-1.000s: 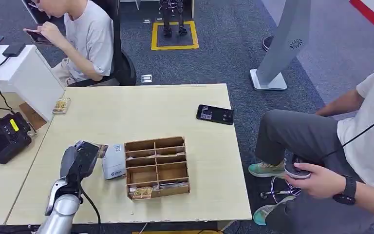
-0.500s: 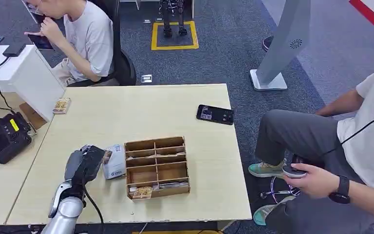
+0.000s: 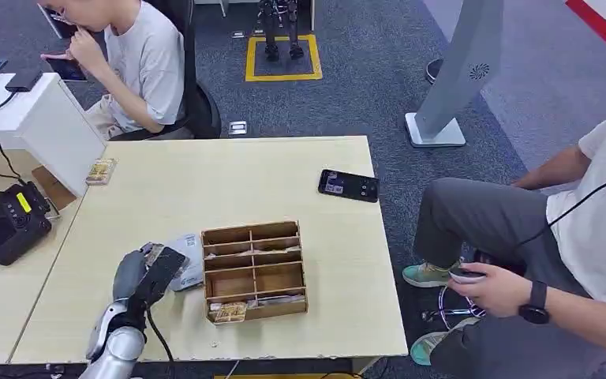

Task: Pass the card to the sensor for recognition and then transmit it.

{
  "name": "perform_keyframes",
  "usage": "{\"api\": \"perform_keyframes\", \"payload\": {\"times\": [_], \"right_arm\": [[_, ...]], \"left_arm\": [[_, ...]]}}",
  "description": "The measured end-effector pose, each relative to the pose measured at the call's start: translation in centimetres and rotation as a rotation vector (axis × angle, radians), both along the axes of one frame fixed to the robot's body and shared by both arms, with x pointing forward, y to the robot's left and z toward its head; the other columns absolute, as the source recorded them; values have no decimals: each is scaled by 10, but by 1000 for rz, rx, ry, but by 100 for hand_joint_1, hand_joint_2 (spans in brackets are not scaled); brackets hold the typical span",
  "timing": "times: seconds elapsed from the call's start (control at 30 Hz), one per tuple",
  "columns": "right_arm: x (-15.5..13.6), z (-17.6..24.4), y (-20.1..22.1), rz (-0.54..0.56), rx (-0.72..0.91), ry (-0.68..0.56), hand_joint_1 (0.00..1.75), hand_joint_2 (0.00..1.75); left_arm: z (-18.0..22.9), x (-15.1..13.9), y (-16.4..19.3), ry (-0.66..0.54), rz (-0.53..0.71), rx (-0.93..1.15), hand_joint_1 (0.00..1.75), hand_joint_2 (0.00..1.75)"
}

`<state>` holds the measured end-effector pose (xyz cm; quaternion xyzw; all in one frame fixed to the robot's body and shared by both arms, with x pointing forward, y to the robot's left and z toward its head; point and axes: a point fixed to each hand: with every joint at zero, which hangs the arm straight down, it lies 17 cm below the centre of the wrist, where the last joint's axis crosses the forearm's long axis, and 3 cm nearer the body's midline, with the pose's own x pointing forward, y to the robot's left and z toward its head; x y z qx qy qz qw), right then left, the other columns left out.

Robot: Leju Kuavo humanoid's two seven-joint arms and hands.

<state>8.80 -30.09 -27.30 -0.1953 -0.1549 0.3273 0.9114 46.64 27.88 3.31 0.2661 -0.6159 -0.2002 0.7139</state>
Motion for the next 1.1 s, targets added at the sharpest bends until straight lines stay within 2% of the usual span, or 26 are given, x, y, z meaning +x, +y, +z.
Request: {"api": "perform_keyframes", "payload": {"times": [0.43,0.57,0.77,0.97,1.1], "right_arm": [[0,0,0,0,0,0,0,175],[0,0,1,14,-3,4,0,175],[0,0,2,20,-2,8,0,175],[0,0,2,21,-2,7,0,175],[0,0,2,23,0,3,0,175]], "left_arm": [[-3,-1,-1,7,-1,-2,175,175],[-9,-3,-3,13,3,74,175,175],[-16,-6,-8,23,0,80,175,175],[-12,-4,-14,17,-16,-14,175,175],[7,1,-6,-15,-18,-115,175,175]]}}
